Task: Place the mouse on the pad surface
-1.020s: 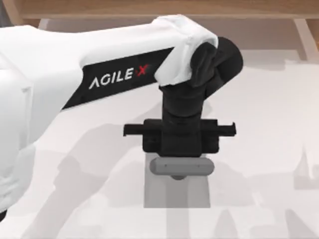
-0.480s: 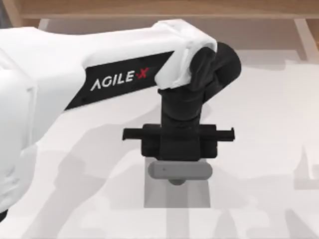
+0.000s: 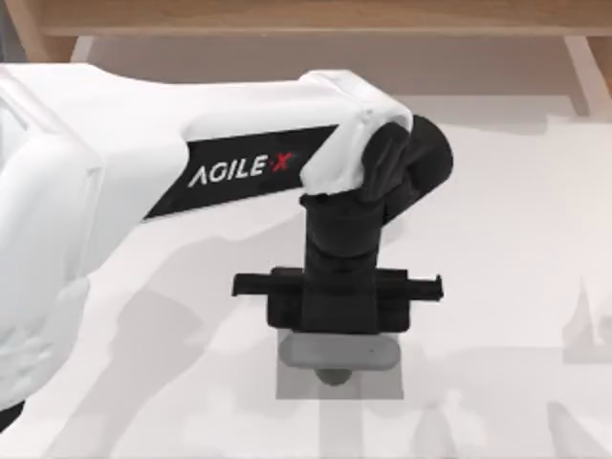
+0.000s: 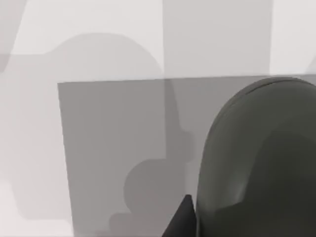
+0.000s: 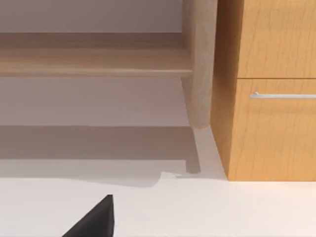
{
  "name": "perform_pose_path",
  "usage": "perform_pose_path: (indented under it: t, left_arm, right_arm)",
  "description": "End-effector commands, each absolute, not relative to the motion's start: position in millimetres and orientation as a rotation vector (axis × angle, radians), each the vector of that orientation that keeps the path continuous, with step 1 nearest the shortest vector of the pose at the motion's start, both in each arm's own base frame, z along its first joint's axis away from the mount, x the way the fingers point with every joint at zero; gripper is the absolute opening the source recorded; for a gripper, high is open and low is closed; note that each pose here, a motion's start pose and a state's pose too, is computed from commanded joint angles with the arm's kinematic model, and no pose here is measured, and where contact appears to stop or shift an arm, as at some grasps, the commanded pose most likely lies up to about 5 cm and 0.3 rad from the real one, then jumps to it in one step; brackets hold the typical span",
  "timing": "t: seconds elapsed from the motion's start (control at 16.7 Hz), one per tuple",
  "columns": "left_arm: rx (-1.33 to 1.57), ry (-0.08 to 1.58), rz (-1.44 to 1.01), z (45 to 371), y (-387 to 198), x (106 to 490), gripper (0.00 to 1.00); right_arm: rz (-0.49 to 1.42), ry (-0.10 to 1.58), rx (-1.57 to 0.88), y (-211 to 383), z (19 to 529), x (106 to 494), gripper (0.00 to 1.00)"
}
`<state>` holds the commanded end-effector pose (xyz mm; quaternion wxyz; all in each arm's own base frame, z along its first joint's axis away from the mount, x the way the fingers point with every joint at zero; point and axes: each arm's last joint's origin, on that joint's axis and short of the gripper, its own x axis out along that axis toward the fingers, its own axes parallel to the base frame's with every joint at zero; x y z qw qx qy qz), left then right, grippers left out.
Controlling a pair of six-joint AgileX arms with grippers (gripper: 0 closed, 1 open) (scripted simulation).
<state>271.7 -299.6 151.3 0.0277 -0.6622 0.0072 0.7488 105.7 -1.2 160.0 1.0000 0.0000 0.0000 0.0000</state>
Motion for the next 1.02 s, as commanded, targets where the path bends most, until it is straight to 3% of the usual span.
perform_pose_path:
  t: [0.72,1.02]
  left_arm:
    - [-2.19,0.018,2.203,139.5,-304.3,280.9,0.0]
    - [-2.19,0.018,2.203,139.5,-304.3,280.9,0.38]
  right_arm:
    - [0.0,0.0,0.0,-1.2,160.0,105.7,1.0]
    - [0.0,0.0,0.0,-1.2,160.0,105.7,1.0]
